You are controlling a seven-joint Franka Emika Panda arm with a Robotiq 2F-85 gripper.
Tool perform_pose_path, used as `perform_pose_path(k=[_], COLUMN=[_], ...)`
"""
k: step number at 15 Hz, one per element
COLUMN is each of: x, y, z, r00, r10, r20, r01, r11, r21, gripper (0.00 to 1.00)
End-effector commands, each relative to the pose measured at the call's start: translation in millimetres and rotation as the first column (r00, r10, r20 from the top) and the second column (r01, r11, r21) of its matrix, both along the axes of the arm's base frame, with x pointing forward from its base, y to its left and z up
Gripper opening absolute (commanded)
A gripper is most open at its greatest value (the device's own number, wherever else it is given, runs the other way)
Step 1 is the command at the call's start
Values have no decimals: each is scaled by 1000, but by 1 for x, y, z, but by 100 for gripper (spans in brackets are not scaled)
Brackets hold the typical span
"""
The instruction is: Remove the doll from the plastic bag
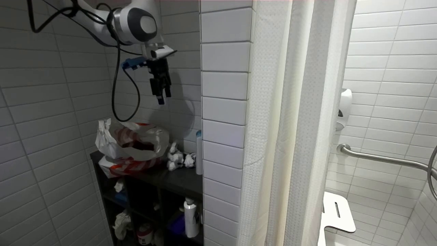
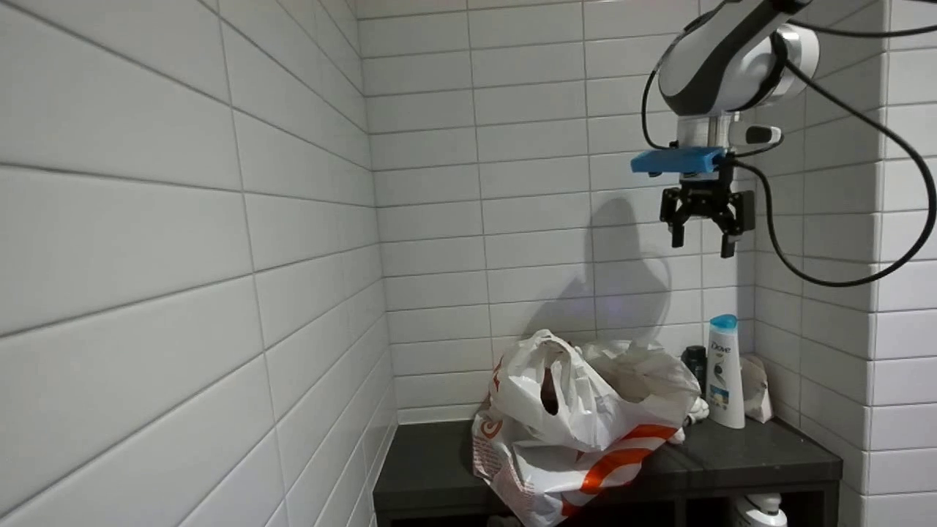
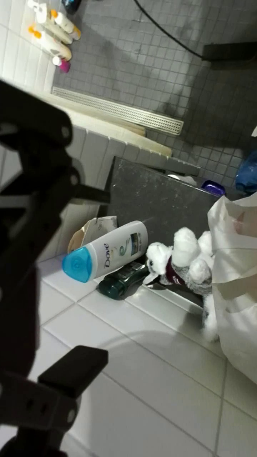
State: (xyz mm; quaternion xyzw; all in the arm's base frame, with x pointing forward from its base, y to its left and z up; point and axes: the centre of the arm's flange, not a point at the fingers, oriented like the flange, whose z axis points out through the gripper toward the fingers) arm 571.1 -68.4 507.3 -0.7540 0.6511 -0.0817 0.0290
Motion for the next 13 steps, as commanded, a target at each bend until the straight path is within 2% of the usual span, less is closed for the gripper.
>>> perform_pose_path(k=[1,3,5,10,11,13], x=[-54,-76,-95,-127,-107,-114], y=[46,74,100,116,125,122], z=[36,44,39,-16,5,-14], r00=[993,981,966,919,937,930], r10=[100,177,242,370,332,351], r20=[69,84,86,134,107,111], r01=[-93,-166,-232,-377,-333,-355], r11=[990,978,966,926,943,935], r21=[-103,-130,-117,30,-8,12], gripper=[100,100,100,100,100,100])
